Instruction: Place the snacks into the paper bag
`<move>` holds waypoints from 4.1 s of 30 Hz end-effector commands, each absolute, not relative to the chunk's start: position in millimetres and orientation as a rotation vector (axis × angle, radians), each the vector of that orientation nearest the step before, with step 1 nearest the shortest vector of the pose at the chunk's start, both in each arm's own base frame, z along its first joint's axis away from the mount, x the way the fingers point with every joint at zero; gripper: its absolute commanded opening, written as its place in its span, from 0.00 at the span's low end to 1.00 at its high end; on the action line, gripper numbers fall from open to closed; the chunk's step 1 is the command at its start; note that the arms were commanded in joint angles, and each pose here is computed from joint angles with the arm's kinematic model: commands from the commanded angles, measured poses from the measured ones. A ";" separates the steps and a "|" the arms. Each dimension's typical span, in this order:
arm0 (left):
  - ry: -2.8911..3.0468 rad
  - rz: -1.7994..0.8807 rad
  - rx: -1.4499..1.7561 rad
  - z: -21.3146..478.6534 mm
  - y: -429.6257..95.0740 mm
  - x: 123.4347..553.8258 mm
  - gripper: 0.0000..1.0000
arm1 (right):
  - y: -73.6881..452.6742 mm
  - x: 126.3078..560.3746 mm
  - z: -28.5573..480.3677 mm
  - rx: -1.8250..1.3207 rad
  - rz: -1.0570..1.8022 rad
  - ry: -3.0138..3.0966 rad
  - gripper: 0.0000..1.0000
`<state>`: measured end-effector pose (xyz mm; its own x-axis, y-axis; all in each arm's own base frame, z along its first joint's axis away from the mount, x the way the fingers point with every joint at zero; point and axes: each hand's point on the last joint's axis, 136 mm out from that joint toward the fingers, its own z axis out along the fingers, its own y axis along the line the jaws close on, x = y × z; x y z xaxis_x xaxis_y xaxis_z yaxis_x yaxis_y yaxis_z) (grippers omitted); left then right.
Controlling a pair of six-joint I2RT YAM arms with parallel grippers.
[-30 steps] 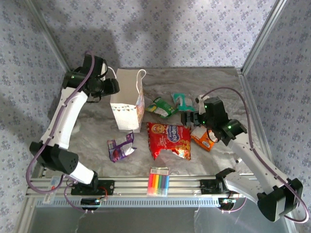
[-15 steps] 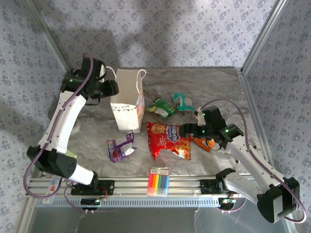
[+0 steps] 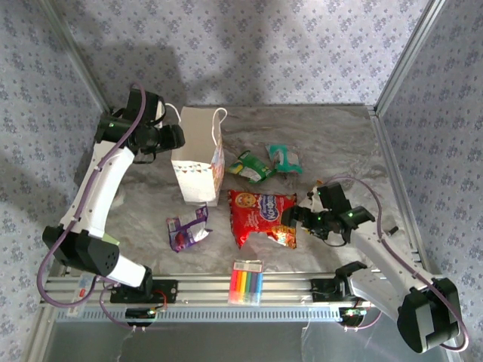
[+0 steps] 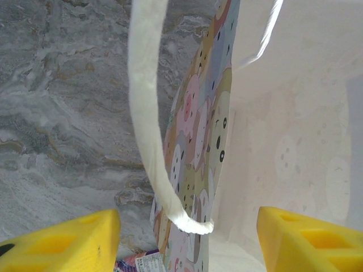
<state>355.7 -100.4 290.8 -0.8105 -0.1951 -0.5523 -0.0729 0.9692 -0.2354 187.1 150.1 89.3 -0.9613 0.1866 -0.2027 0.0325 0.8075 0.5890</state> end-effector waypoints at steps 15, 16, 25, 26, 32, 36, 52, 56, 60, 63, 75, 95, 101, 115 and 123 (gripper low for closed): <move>2.518 -0.214 -0.161 291.2 -97.4 359.8 0.64 | 170.8 196.1 75.8 0.220 1.092 2.734 1.00; 2.519 -0.205 -0.160 291.5 -96.2 359.7 0.64 | 172.0 197.0 75.7 0.219 1.100 2.733 1.00; 2.520 -0.196 -0.172 294.3 -94.2 358.2 0.64 | 181.9 203.8 61.7 0.248 1.164 2.747 1.00; 2.518 -0.196 -0.175 294.9 -93.9 358.1 0.64 | 182.8 204.7 61.1 0.249 1.168 2.743 1.00; 2.529 -0.191 -0.194 290.7 -93.3 357.3 0.64 | 185.1 216.1 61.4 0.234 1.159 2.701 1.00; 2.539 -0.188 -0.195 288.1 -93.2 354.7 0.63 | 183.3 224.4 56.0 0.275 1.117 2.701 1.00; 2.551 -0.178 -0.194 278.8 -90.4 347.1 0.63 | 181.0 236.1 35.5 0.413 1.005 2.747 0.64; 2.551 -0.178 -0.195 277.4 -90.5 347.7 0.63 | 176.2 236.2 37.8 0.408 0.964 2.745 0.51; 2.552 -0.178 -0.194 275.7 -90.6 347.7 0.62 | 168.7 237.2 41.1 0.406 0.908 2.730 0.38; 2.551 -0.177 -0.192 274.9 -90.7 348.3 0.62 | 165.3 240.2 47.0 0.399 0.885 2.705 0.33; 2.542 -0.183 -0.189 276.2 -91.6 349.6 0.62 | 156.3 249.0 74.1 0.304 0.778 2.673 0.22; 2.455 -0.257 -0.148 313.3 -95.7 346.3 0.63 | 169.5 272.6 135.8 0.025 0.648 2.601 0.00; 2.429 -0.246 -0.157 320.8 -89.8 348.7 0.63 | 172.8 274.2 155.6 -0.030 0.624 2.591 0.00; 2.347 -0.263 -0.195 340.9 -77.6 355.4 0.63 | 189.1 273.3 213.3 -0.140 0.611 2.526 0.00; 2.294 -0.283 -0.172 356.3 -77.6 360.1 0.63 | 192.7 273.3 253.2 -0.163 0.589 2.456 0.00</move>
<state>359.9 -77.3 324.7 -0.7329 -0.2138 -0.6459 -0.0780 0.9695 -0.2324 260.4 186.0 203.3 -0.8866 -0.0013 -0.4626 -0.1900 0.9129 0.3614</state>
